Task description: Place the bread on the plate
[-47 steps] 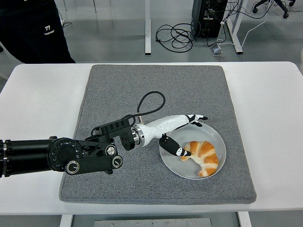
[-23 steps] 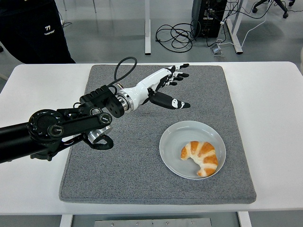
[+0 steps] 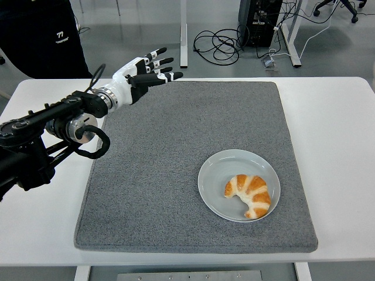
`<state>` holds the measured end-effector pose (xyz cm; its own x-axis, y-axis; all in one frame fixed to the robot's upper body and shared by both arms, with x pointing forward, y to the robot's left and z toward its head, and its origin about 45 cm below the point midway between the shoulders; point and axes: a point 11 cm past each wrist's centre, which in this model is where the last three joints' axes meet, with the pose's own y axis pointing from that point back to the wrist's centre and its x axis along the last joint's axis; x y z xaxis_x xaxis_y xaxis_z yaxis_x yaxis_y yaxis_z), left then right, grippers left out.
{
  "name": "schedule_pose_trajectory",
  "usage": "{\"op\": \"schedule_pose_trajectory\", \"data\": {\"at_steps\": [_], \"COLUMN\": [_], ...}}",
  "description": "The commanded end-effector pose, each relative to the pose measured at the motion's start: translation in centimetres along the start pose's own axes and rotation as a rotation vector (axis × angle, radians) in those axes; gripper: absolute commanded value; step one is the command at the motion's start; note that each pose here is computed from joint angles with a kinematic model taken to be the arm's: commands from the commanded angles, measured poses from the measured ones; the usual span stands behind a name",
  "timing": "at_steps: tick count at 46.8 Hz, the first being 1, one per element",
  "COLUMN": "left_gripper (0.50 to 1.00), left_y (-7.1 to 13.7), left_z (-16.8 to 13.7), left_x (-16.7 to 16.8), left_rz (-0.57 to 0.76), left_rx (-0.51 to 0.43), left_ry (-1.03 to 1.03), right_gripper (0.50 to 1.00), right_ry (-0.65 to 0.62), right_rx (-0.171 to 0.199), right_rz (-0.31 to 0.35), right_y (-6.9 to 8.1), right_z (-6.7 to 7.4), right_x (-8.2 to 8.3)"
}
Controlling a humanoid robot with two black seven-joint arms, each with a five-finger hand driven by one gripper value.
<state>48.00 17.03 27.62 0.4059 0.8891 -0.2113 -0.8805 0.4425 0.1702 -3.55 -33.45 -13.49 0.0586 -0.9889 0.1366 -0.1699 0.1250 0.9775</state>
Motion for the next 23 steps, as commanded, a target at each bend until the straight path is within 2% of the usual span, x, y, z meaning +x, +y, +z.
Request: {"op": "schedule_pose_trajectory", "data": {"at_steps": [1,5,12,23], "left_gripper": [0.930,0.930,0.931,0.931], "left_y": [0.2,0.4,0.2,0.2], "left_z": [-0.2,-0.5,-1.2,-0.6], "left_x": [1.7,3.4,4.5,4.5], "left_rz": [0.016,0.042,0.080,0.057], "left_rx": [-0.020,-0.033,-0.044,-0.123], "left_ry": [0.050,0.087,0.100,0.089], "right_gripper": [1.000,1.000,1.000,1.000], "right_ry": [0.002,0.002,0.005,0.004], "right_rx": [-0.001,-0.001,-0.001,0.001], "right_rz": [0.000,0.000,-0.002,-0.002], "right_y": [0.0,0.0,0.0,0.0], "right_z": [0.0,0.0,0.0,-0.1], "right_x": [0.0,0.0,-0.1,0.0]}}
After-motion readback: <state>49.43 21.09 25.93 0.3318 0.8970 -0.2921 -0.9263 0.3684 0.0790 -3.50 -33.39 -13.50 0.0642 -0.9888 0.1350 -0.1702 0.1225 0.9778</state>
